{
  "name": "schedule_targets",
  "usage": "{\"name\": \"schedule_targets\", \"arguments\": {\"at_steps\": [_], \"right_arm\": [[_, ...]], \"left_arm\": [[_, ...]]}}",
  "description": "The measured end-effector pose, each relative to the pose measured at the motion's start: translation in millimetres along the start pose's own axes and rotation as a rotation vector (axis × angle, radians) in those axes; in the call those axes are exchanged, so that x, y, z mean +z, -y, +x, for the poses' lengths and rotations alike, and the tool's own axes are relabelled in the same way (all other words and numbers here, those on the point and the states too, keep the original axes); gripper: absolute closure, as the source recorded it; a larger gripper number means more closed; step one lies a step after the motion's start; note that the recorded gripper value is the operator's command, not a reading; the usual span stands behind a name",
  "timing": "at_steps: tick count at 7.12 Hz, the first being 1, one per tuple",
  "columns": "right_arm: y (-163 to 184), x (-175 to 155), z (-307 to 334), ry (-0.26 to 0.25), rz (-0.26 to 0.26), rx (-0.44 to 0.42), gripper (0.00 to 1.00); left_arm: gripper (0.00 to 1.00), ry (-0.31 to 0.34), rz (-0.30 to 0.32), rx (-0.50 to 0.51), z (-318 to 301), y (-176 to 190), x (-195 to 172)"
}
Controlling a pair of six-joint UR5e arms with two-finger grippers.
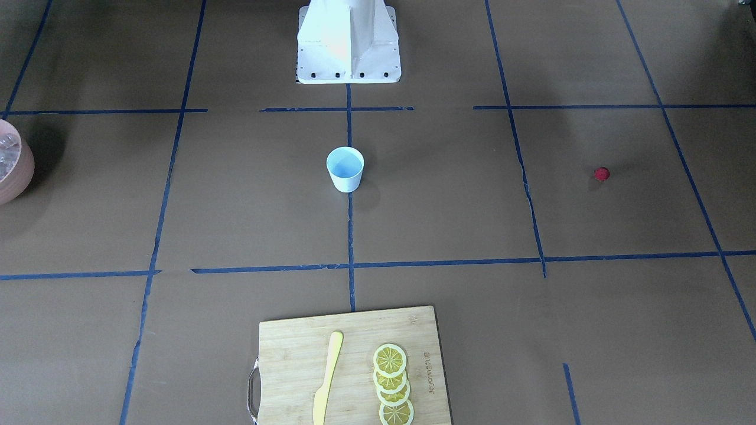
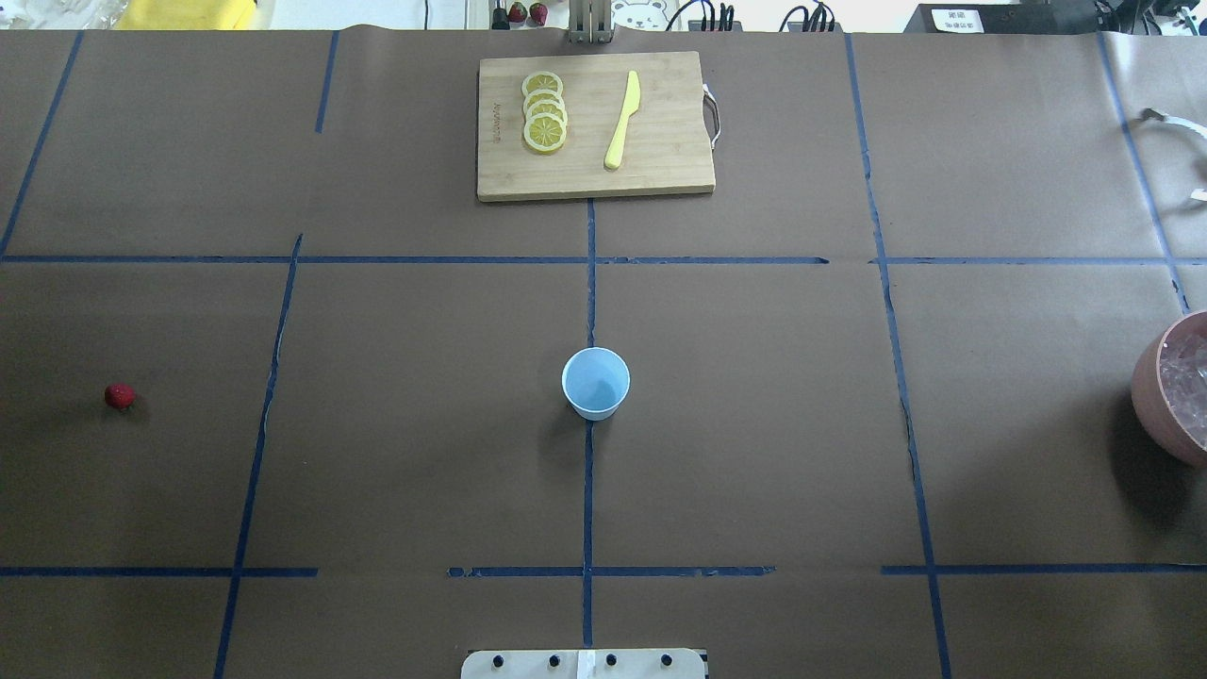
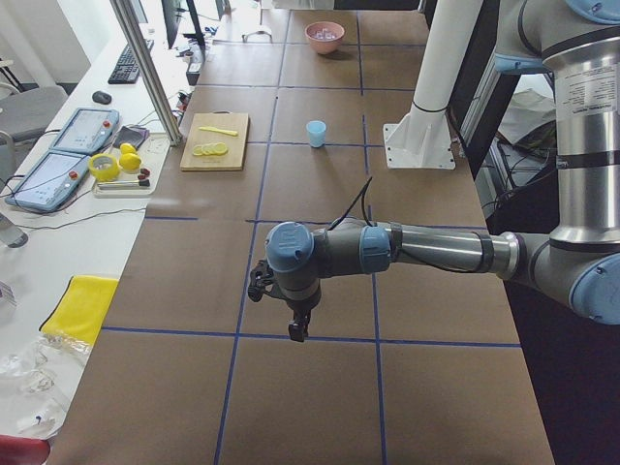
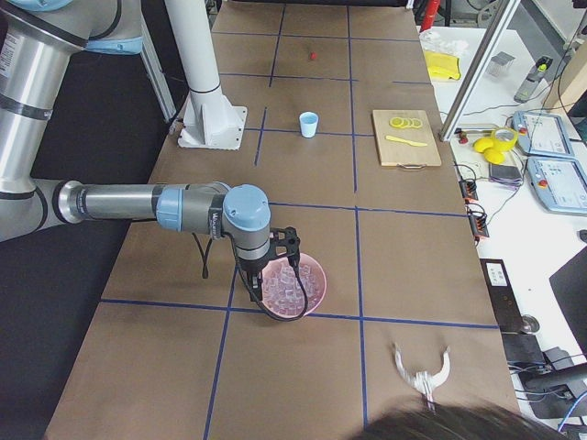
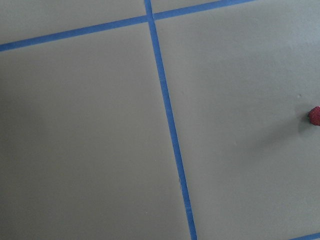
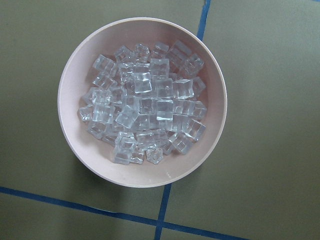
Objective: Put ice and strawberries in cup
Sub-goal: 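Grasp an ice cube from the pink bowl with the right gripper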
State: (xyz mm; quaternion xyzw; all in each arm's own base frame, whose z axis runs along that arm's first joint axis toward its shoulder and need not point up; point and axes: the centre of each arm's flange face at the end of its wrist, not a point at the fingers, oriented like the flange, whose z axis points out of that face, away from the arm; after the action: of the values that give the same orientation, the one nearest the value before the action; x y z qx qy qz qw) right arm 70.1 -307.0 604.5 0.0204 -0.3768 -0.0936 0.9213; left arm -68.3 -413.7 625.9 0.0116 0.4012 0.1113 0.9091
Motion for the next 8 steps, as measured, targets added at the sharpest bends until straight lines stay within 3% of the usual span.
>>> {"name": "schedule_targets", "arguments": {"at_steps": [3, 8], "right_arm": [[3, -1, 0, -0.007, 0.003, 0.000, 0.00], [11, -5, -3, -0.007, 0.015, 0.083, 0.00]], "left_arm": [[0.00, 0.005, 0.008, 0.010, 6, -2, -5], [0.00, 0.002, 0.006, -0.016, 8, -2, -5]]}}
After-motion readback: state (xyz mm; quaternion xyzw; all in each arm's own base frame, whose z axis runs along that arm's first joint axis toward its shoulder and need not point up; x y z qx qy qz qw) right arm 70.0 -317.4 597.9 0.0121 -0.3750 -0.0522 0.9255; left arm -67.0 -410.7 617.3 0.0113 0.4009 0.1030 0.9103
